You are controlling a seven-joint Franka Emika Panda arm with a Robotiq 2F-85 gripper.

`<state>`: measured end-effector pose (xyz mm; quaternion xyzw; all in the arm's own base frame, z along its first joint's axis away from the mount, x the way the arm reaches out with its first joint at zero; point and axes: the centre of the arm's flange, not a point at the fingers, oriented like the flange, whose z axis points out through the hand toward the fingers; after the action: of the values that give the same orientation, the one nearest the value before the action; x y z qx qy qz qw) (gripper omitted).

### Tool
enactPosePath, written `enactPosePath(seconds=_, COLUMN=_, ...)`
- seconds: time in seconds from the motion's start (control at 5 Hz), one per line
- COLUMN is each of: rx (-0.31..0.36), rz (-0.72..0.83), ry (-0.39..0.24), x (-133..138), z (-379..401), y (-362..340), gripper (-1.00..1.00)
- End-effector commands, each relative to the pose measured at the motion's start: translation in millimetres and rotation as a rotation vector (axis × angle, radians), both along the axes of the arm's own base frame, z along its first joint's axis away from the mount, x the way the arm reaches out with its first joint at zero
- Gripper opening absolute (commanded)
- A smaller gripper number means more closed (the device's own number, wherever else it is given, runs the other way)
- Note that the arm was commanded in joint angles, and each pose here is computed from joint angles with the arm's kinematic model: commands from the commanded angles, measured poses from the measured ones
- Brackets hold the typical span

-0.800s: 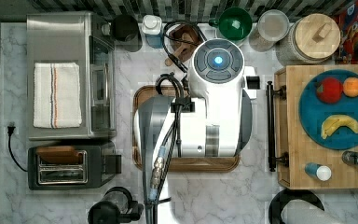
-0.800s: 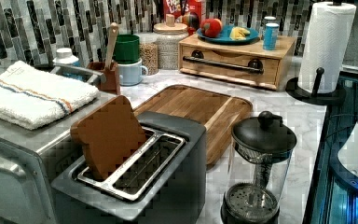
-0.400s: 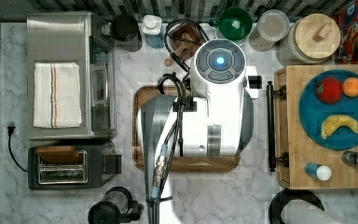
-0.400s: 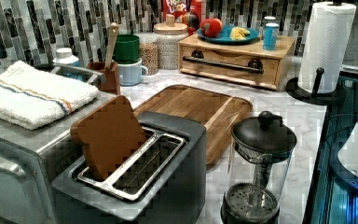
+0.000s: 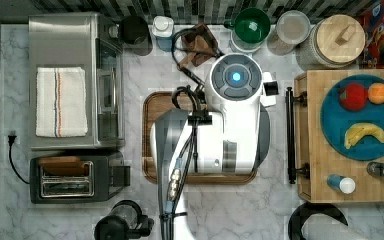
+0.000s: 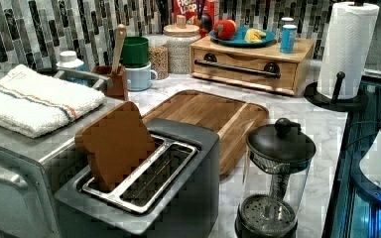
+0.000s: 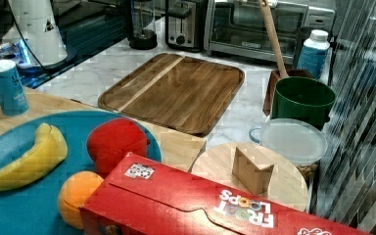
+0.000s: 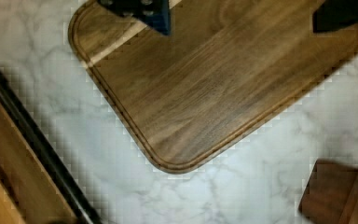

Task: Open the drawer.

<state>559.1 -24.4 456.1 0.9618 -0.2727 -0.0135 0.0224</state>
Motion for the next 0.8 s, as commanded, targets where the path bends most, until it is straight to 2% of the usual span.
enactPosePath(seconds=0.2, rx=0.025, rz=0.318, ry=-0.017, x=-45, z=-13, y=-86, gripper=1.0)
enactPosePath(seconds=0.4, rx=0.02, rz=0.415, ry=-0.01, x=-48, z=-17, y=-109, gripper=1.0)
enactPosePath(seconds=0.8, rx=-0.009, rz=0.549, ry=-0.038, x=-49, z=-33, y=-152, gripper=1.0)
